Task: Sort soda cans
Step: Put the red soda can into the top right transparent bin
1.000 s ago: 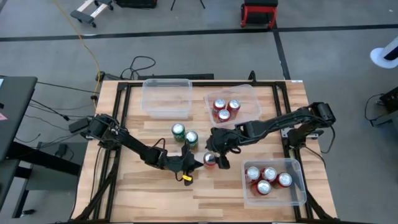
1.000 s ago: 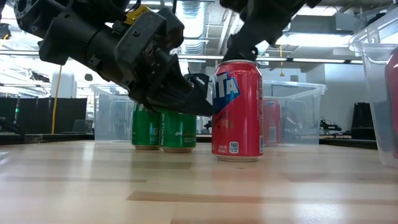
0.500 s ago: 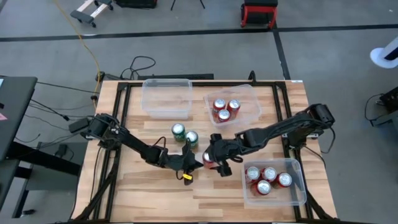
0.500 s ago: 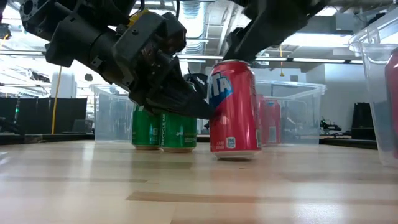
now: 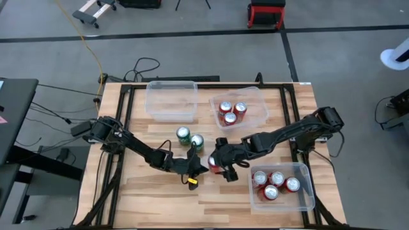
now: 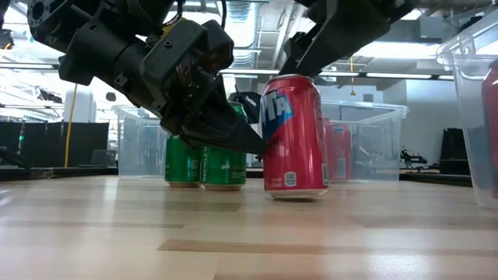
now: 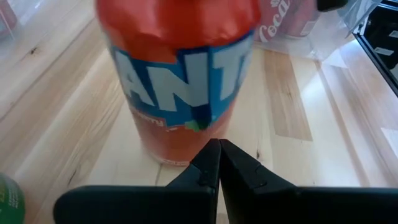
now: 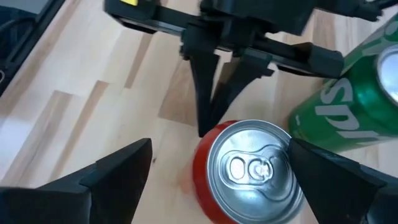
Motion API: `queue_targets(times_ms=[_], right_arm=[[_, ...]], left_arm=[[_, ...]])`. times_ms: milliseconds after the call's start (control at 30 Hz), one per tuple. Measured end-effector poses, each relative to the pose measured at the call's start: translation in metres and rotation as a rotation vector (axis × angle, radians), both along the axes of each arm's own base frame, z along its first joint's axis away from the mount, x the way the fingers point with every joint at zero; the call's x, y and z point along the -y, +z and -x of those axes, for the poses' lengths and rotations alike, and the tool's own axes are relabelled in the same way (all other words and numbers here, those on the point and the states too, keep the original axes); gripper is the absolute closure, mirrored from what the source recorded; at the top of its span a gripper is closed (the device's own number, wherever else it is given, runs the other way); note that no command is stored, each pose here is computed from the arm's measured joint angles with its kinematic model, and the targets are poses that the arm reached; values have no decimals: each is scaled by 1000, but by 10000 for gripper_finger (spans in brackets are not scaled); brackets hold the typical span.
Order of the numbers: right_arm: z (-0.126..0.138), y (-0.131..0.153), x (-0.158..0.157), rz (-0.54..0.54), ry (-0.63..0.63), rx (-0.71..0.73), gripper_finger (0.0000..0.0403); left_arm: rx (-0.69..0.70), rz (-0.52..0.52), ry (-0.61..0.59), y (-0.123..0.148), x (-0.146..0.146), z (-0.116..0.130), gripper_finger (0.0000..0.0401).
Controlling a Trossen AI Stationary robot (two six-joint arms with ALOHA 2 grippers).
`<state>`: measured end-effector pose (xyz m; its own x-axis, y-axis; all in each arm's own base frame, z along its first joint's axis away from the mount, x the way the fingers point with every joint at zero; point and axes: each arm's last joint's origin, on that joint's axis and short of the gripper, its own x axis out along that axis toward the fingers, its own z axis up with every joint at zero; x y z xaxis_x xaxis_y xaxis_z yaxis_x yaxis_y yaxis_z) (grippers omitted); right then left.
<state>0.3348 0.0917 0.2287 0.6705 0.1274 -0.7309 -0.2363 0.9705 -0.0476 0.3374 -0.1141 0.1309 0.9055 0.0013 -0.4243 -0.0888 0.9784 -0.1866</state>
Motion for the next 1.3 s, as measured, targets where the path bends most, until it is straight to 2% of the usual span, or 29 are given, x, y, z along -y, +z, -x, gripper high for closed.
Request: queue_targets(times_ms=[367,733,933,1100,1300], right_arm=[[1,9,-9,90,-45,2,3],[1,19,-15,93,-28,7,3],[-7,12,-4,66,-52,-15,3],[-16,-2,5,-15,-44,-64,3],[-21,-20,6,-15,-37,-134,3]], left_arm=[[-6,-4,0,-1,0,0,397],[-12,-3,2,-1,0,1,397],[-13,6,6,-1,0,1,397],[-20,8,8,-2,0,1,397],[-30,5,8,-3,0,1,397]])
